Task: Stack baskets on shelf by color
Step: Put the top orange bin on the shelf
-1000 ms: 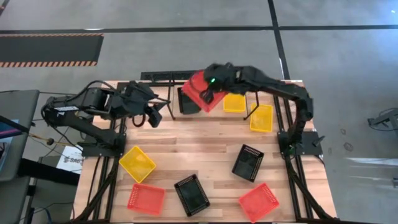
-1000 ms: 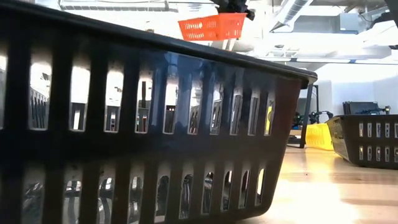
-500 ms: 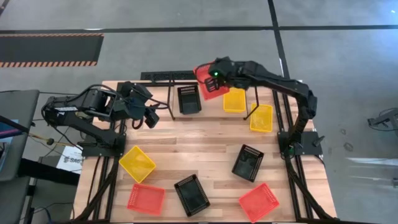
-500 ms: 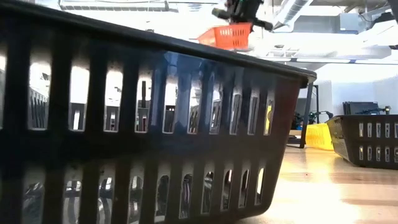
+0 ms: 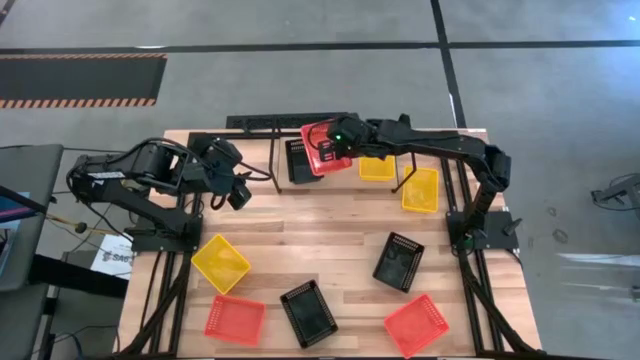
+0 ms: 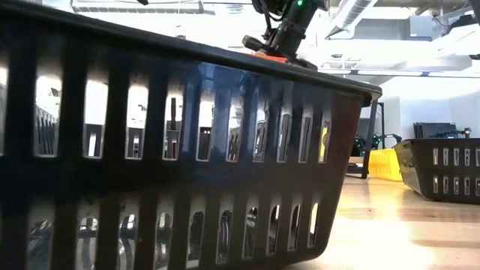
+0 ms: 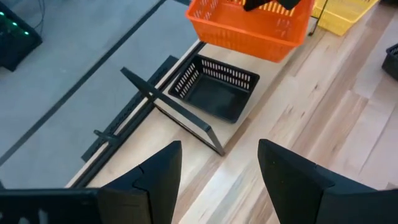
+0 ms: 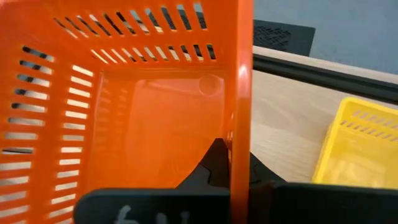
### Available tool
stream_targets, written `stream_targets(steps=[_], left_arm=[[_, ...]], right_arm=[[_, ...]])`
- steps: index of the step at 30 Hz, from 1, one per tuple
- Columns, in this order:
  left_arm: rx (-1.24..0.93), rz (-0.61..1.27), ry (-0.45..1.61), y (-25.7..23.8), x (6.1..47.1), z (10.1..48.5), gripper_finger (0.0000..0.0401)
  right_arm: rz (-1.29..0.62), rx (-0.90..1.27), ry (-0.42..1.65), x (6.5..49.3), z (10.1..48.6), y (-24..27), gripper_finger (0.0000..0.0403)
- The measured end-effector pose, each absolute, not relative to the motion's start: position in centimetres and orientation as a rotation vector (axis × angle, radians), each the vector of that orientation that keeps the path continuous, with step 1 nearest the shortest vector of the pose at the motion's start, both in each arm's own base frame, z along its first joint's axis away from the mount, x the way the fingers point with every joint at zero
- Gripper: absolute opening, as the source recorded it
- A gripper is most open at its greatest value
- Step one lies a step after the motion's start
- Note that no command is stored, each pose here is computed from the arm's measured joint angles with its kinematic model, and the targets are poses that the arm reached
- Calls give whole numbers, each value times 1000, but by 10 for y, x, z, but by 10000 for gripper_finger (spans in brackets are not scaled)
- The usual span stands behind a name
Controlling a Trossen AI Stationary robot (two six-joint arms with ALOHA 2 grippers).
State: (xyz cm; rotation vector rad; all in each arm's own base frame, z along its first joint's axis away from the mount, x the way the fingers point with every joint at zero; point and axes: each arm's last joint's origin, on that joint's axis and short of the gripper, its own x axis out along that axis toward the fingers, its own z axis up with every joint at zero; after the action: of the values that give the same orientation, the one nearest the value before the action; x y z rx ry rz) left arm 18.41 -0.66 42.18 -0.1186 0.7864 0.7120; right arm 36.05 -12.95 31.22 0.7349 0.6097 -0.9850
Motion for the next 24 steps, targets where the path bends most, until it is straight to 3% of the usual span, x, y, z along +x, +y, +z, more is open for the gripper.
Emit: stream_targets(steps=[10,24], left_arm=[[-95,690,802,-7,184,422,201],[-113,696,785,-7,185,422,201]], right_arm=[[-1042,784,635,328,304,-126,0],[-1105,739,369,232,361,-94,0]])
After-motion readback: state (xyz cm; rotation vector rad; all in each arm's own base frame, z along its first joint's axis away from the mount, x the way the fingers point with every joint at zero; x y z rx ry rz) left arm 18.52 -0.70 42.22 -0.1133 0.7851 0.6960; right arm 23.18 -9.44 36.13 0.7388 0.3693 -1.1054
